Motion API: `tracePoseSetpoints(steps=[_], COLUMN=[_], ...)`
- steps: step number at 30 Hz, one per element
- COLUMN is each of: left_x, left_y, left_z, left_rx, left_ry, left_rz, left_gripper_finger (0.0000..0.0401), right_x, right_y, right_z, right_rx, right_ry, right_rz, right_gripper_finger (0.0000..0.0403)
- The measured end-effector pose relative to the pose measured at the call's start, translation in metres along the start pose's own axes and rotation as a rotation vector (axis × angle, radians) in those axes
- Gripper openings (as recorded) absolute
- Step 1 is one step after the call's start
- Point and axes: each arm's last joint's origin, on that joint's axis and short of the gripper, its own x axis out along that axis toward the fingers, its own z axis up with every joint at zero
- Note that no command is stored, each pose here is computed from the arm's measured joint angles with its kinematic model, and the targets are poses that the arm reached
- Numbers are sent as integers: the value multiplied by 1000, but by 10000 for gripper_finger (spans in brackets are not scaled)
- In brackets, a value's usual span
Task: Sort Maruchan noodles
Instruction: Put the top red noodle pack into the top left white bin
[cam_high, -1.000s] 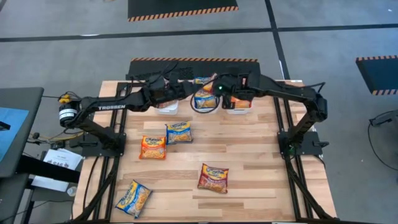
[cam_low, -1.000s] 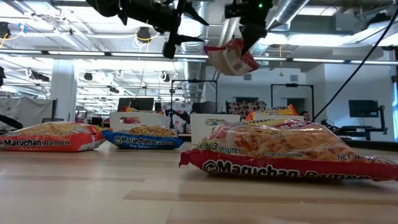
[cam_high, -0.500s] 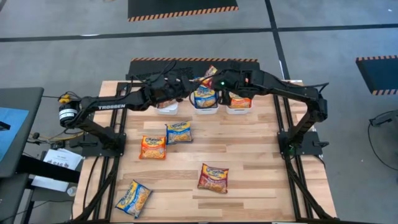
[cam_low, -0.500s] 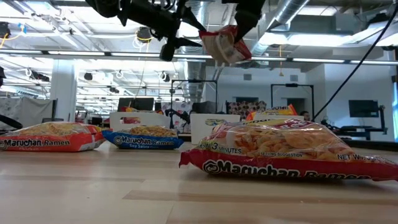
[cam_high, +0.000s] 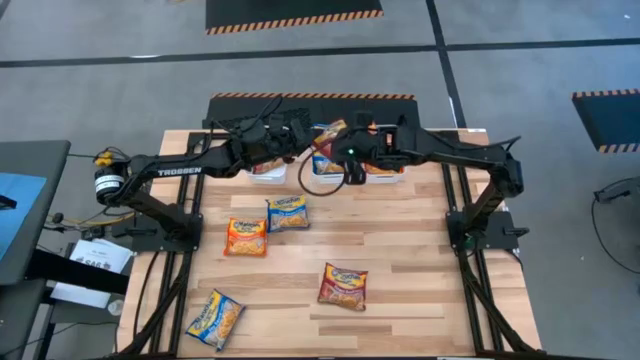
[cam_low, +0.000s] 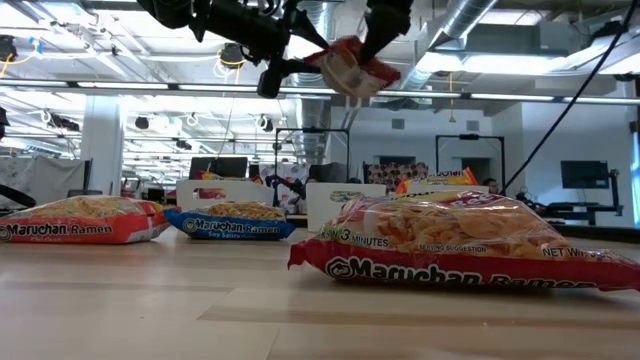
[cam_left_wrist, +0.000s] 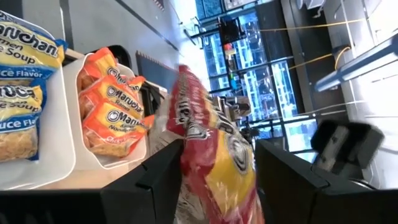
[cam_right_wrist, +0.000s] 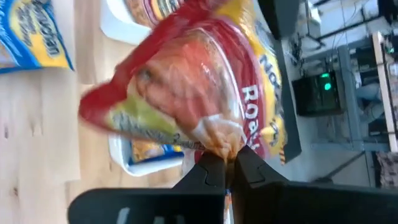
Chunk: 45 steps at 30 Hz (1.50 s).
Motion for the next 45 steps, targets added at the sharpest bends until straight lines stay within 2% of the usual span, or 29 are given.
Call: tracePoseSetpoints(steps=[8, 13, 16, 22, 24, 33, 42, 45], left_x=[0, 0, 0, 0, 0, 0, -23, -40], left_y=[-2, -2, -2, -2, -2, -1, -2, -5], left_z=[-1, -2, -2, -2, -2, -3, 22, 34], left_rx=[-26, 13, 39, 112, 142, 379, 567, 682], left_ry=[53, 85, 88, 84, 84, 117, 136, 169], left_rz=[-32, -42, -45, -51, -53, -66, 69, 112], left_gripper_finger=[185, 174, 141, 31, 10, 2, 1, 0], right_x=[4, 2, 1, 1, 1, 0, -4, -9], right_y=[-8, -5, -4, -4, -3, -2, -3, -5], right_z=[1, 3, 5, 5, 4, 0, -4, -7], right_rx=[44, 44, 43, 35, 30, 10, -3, 2], right_ry=[-12, -40, -57, -53, -46, -22, 1, 6], right_rz=[-40, -9, -6, 1, 7, 23, 29, 32], right_gripper_finger=[8, 8, 8, 12, 23, 75, 120, 129])
